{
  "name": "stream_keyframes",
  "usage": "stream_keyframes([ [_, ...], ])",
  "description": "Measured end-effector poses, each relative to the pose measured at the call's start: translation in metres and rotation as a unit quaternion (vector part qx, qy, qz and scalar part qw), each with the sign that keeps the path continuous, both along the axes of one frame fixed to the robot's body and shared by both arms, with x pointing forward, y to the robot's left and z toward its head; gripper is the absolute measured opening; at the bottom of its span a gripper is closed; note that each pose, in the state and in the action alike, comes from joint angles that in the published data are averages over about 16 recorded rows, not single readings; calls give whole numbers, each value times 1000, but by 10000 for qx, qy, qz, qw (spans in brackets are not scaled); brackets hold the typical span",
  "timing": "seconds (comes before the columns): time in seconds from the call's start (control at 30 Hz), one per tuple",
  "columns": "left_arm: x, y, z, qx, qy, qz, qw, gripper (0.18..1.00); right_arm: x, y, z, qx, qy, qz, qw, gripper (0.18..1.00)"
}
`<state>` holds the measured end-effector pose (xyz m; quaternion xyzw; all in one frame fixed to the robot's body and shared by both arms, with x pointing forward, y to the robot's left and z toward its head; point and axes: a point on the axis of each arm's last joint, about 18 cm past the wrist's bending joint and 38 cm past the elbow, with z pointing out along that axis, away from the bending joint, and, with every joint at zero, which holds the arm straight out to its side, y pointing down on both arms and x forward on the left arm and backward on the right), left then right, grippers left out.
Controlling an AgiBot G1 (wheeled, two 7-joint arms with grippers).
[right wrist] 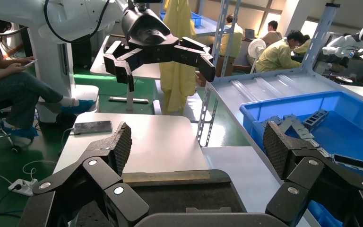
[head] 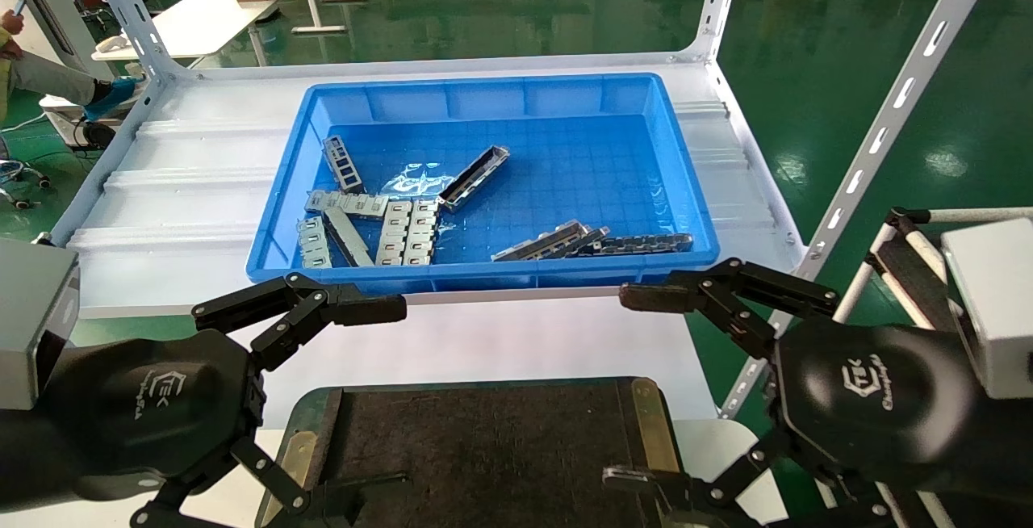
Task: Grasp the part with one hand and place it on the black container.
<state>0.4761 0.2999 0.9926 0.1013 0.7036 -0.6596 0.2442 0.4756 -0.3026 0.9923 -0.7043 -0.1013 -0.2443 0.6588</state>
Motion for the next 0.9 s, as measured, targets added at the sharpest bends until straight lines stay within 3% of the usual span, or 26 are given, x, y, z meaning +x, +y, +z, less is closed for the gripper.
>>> stream_keyframes([
  [0.57,3,0,1,-8,-31,50,10000,1001,0,0,0,0,0,0,10000,1001],
  [0.9,23,-7,5,-22,-113,345,9993,1001,0,0,0,0,0,1,10000,1001],
])
